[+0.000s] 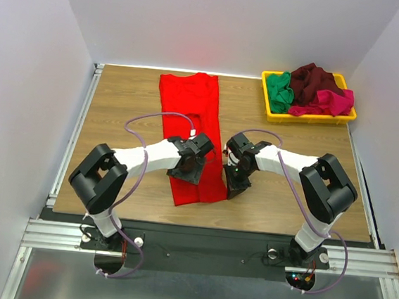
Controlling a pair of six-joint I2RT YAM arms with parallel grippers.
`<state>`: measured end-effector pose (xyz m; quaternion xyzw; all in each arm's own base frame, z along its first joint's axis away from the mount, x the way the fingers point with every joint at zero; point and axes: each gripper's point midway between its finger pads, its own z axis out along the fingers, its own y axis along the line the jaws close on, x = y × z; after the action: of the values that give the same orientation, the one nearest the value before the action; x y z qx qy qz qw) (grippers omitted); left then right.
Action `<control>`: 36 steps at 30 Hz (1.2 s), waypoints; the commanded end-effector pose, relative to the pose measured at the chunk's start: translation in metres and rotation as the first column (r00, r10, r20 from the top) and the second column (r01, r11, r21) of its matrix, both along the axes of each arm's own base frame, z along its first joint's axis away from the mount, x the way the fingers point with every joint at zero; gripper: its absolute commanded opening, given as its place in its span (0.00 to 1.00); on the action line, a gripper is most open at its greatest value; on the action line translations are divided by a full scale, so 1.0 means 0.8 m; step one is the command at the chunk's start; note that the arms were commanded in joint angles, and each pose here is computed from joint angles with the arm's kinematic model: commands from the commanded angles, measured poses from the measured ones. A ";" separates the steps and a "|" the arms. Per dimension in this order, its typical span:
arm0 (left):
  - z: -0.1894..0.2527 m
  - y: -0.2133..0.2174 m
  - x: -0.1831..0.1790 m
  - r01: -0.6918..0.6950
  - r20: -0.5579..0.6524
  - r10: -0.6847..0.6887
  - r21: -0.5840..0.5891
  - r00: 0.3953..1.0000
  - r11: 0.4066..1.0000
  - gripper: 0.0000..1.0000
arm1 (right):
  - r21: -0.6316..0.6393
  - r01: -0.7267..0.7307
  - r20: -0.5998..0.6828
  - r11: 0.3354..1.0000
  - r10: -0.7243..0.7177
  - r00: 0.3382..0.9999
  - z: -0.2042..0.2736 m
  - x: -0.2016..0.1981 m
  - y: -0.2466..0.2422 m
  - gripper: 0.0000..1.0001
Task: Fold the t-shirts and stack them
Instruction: Fold the tshirt
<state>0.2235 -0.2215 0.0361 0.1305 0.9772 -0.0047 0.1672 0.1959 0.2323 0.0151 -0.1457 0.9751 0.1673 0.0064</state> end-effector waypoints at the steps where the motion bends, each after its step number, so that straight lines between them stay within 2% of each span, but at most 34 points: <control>1: 0.060 -0.004 0.013 0.007 0.100 0.000 -0.069 0.995 0.998 0.71 | -0.088 -0.022 0.049 0.996 0.027 0.998 -0.019 0.008 -0.016 0.01; 4: 0.078 -0.029 0.024 0.023 0.136 -0.001 -0.161 0.991 0.987 0.71 | -0.080 -0.025 0.055 0.996 0.030 0.998 -0.016 0.012 -0.013 0.00; 8: 0.081 -0.059 0.029 0.058 0.117 -0.030 -0.240 0.993 0.969 0.71 | -0.062 -0.037 0.065 0.997 0.041 0.997 -0.011 0.016 -0.008 0.00; 12: 0.069 -0.076 0.026 0.091 0.090 -0.068 -0.275 0.994 0.957 0.71 | -0.025 -0.054 0.077 0.998 0.056 0.995 0.000 0.021 0.003 0.04; 14: 0.058 -0.072 0.023 0.090 0.072 -0.073 -0.260 0.995 0.962 0.71 | -0.004 -0.064 0.090 0.998 0.064 0.994 0.008 0.026 0.010 0.11; 17: 0.043 -0.070 0.011 0.106 0.035 -0.101 -0.259 0.994 0.960 0.71 | 0.033 -0.082 0.106 0.996 0.078 0.991 0.022 0.032 0.020 0.36; 20: 0.027 -0.058 -0.001 0.101 -0.002 -0.105 -0.233 0.995 0.967 0.72 | 0.053 -0.094 0.123 0.994 0.087 0.989 0.031 0.035 0.025 0.50; 23: 0.015 -0.043 -0.011 0.080 -0.032 -0.088 -0.194 0.996 0.978 0.71 | 0.065 -0.099 0.133 0.993 0.090 0.987 0.036 0.039 0.029 0.57; 28: 0.005 -0.017 -0.022 0.035 -0.046 -0.042 -0.133 0.998 0.990 0.71 | 0.080 -0.117 0.113 0.990 0.107 0.988 0.031 0.035 0.032 0.58; 36: 0.015 0.011 -0.040 -0.041 -0.044 0.036 -0.115 0.998 0.993 0.72 | 0.121 -0.124 0.123 0.985 0.109 0.987 0.037 0.037 0.042 0.59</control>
<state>0.1956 -0.2263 0.0293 0.1289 0.9805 -0.0664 0.1325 0.2138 0.2494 0.0321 -0.1987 0.9604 0.1920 0.0365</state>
